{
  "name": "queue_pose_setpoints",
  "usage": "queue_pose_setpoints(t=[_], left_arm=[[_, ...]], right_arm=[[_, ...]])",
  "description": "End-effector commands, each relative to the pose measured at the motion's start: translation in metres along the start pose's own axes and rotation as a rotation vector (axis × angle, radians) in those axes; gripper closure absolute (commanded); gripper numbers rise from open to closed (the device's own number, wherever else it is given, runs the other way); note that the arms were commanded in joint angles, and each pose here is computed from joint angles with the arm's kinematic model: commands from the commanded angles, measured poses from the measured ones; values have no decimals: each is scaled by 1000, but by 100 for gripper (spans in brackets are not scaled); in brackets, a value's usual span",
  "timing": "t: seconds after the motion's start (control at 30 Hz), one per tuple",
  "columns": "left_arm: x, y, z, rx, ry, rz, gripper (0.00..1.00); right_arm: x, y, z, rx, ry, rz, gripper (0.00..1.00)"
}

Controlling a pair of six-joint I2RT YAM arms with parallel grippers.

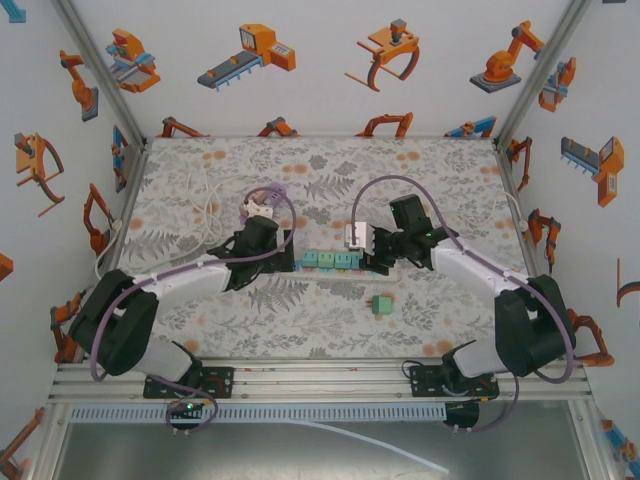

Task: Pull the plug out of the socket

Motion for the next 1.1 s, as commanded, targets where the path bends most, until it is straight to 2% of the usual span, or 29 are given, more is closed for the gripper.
queue_pose_setpoints(t=[0.0,0.3,0.63,1.07], left_arm=[[2,7,-8,-34,3,21,13],[-15,17,-4,-13,-10,85,19],[-32,15,9,35,-21,129,19],[-36,14,13,57,-23,142,20]], right_arm=[[10,3,2,48,-17,-35,48],[3,12,7,104,23,-18,67],[10,11,4,122,43,-34,82],[41,-7,-18,26,94,-116,89]])
Point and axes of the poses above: each hand's point on the last joint's axis, 136 mm out from that joint toward the fingers, its own y axis out along the fingers, its own z axis along the line the jaws close on, x = y × z, the point moved 2 cm from there along -y, back along the fingers
